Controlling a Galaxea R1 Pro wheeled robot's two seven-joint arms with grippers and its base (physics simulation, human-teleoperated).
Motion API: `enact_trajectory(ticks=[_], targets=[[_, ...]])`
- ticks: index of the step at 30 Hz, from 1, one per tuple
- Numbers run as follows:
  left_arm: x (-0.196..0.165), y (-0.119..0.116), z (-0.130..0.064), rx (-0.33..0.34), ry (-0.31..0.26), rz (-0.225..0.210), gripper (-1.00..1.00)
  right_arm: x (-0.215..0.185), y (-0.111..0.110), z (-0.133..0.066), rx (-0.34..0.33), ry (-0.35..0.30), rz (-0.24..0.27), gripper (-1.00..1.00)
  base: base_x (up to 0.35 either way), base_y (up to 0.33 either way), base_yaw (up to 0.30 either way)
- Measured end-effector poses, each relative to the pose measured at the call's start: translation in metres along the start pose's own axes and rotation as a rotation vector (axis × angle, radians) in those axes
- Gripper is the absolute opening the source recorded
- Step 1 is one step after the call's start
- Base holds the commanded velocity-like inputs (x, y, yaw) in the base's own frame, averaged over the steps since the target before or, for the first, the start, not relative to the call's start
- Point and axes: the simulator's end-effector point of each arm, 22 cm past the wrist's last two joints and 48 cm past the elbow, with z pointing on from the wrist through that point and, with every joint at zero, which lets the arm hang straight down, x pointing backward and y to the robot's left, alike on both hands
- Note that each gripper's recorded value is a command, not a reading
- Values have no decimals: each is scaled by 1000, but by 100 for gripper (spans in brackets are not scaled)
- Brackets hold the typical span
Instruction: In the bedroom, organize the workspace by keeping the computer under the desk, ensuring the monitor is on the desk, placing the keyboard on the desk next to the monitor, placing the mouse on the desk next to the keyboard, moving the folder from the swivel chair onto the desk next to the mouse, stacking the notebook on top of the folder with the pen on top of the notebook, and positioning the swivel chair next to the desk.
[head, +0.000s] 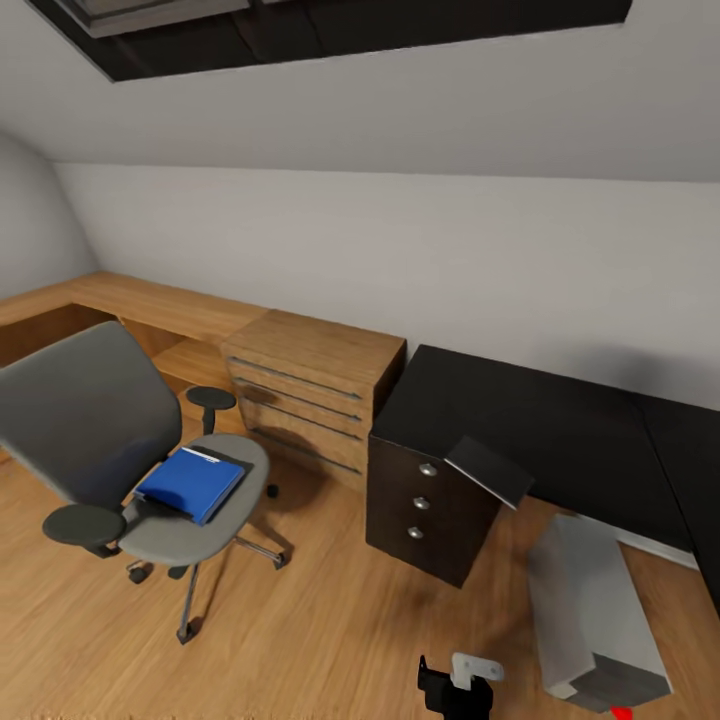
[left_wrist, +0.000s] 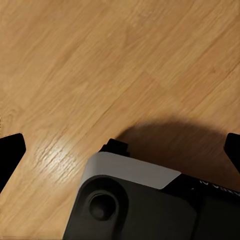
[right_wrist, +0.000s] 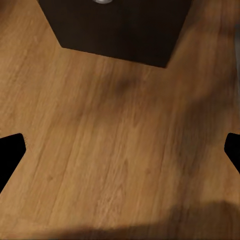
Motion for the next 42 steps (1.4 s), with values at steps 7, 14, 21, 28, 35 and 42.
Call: enact_trajectory(ticks=[7, 14, 21, 28, 35, 42], targets=[[3, 0, 0, 0, 7, 2, 100, 4, -1, 0, 1, 8, -1, 100, 191, 101, 198], [7, 1, 1, -1, 15, 4, 100, 8, -1, 1, 3, 16, -2, 100, 287, 138, 198], [10, 2, 1, -4, 23, 6, 100, 12, -3, 2, 6, 24, -3, 100, 160, 39, 198], [13, 4, 2, -9, 31, 7, 100, 15, -4, 3, 8, 32, -3, 100, 23, 5, 198], [16, 5, 2, -12, 39, 8, 100, 19, -4, 3, 9, 40, -3, 100, 2, 1, 198], [20, 6, 2, -14, 46, 10, 100, 23, -5, 4, 10, 48, -4, 100, 0, 0, 198]])
